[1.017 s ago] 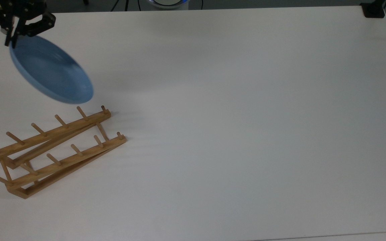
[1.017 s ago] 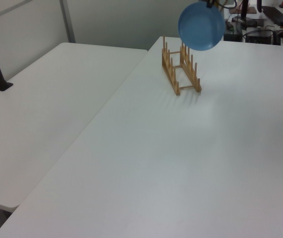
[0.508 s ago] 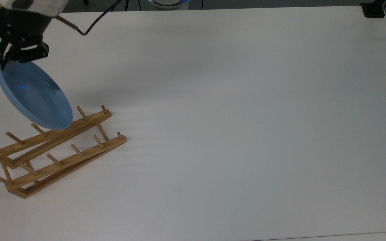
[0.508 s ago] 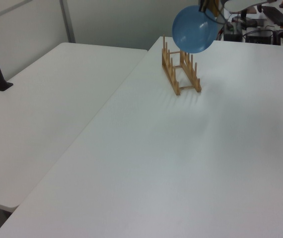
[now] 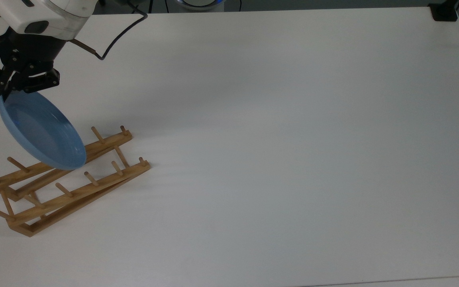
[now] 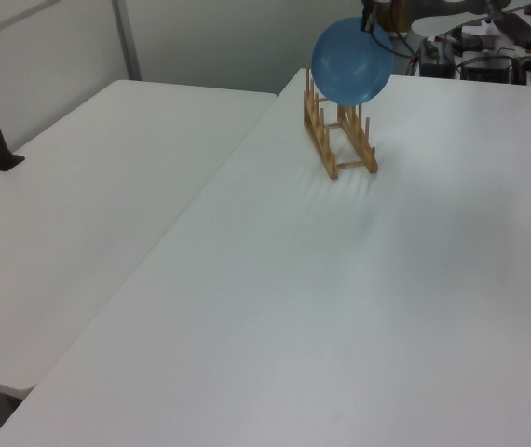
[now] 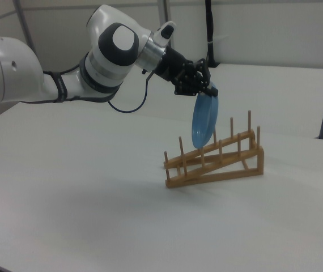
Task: Place plate in plate rack
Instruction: 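Lower the upright plate between the rack pegs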
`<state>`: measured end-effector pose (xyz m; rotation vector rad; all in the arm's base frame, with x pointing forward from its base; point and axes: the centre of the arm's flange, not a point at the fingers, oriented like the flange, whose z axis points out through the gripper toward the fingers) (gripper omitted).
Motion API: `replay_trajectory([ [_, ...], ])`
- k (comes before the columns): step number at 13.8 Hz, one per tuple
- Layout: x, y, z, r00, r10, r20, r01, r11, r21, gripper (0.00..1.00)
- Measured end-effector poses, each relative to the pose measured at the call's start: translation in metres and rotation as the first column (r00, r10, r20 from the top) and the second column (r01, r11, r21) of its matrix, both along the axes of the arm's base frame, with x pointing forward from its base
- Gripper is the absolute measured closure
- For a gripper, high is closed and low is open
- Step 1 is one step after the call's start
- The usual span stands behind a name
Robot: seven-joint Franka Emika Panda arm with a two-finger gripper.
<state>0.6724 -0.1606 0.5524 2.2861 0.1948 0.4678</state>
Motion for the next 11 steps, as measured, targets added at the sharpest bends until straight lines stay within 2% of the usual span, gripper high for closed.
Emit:
replay_trajectory([
  [11, 0.020, 0.036, -0.039, 0.996, 0.079, -0.043, -0.080, 0.997, -0.010, 0.95],
])
